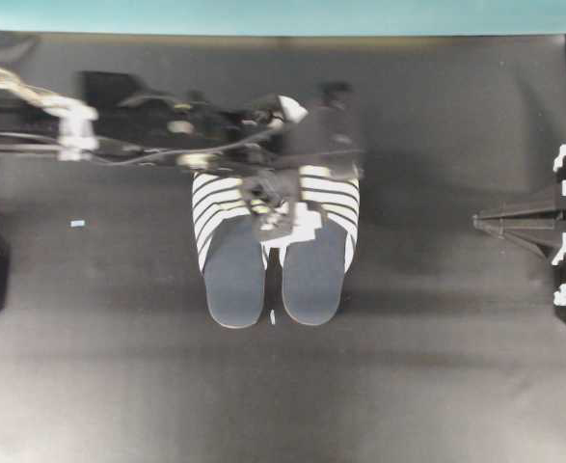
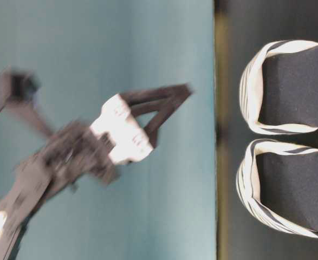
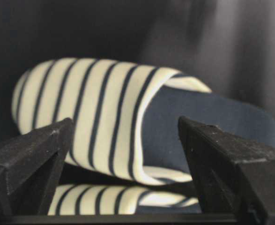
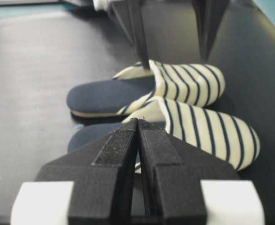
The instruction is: Arrange the slippers with the left arm.
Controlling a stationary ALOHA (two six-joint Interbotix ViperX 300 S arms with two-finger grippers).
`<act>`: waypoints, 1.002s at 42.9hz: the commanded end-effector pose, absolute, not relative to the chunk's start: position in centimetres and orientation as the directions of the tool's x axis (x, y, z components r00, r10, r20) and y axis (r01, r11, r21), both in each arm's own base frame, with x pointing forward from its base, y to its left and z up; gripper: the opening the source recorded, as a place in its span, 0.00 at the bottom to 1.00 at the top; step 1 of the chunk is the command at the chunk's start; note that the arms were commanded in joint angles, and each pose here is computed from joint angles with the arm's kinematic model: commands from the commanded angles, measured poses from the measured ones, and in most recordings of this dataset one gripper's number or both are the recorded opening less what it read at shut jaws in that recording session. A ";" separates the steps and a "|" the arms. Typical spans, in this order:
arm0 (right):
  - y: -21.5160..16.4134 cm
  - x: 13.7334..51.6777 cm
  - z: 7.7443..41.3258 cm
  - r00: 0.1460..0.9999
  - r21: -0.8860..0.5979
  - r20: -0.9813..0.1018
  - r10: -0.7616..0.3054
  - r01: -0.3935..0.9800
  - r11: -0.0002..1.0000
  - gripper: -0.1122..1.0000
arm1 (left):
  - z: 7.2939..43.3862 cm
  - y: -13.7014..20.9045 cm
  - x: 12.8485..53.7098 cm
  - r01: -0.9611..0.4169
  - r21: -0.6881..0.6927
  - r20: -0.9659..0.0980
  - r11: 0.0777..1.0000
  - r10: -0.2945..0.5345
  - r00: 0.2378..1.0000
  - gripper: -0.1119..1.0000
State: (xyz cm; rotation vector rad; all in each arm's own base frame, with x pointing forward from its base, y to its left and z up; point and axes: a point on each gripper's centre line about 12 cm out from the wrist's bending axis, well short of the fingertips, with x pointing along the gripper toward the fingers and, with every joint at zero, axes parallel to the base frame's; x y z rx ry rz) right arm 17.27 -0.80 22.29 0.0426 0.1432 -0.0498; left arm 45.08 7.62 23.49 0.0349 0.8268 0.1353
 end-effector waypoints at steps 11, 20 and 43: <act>-0.9 17.4 22.7 0.991 0.049 -0.122 -0.051 0.057 0.997 0.11 | 25.9 5.7 39.5 -0.091 0.086 -0.639 0.992 0.125 0.759 0.88; -0.9 17.4 22.8 0.991 0.051 -0.121 -0.051 0.058 0.997 0.11 | 27.0 4.6 36.8 -0.078 0.086 -0.563 0.993 0.113 0.819 0.88; -0.9 17.3 22.6 0.990 0.058 -0.130 -0.052 0.060 0.996 0.11 | 29.2 3.5 29.1 -0.089 0.091 -0.338 0.992 0.115 0.934 0.88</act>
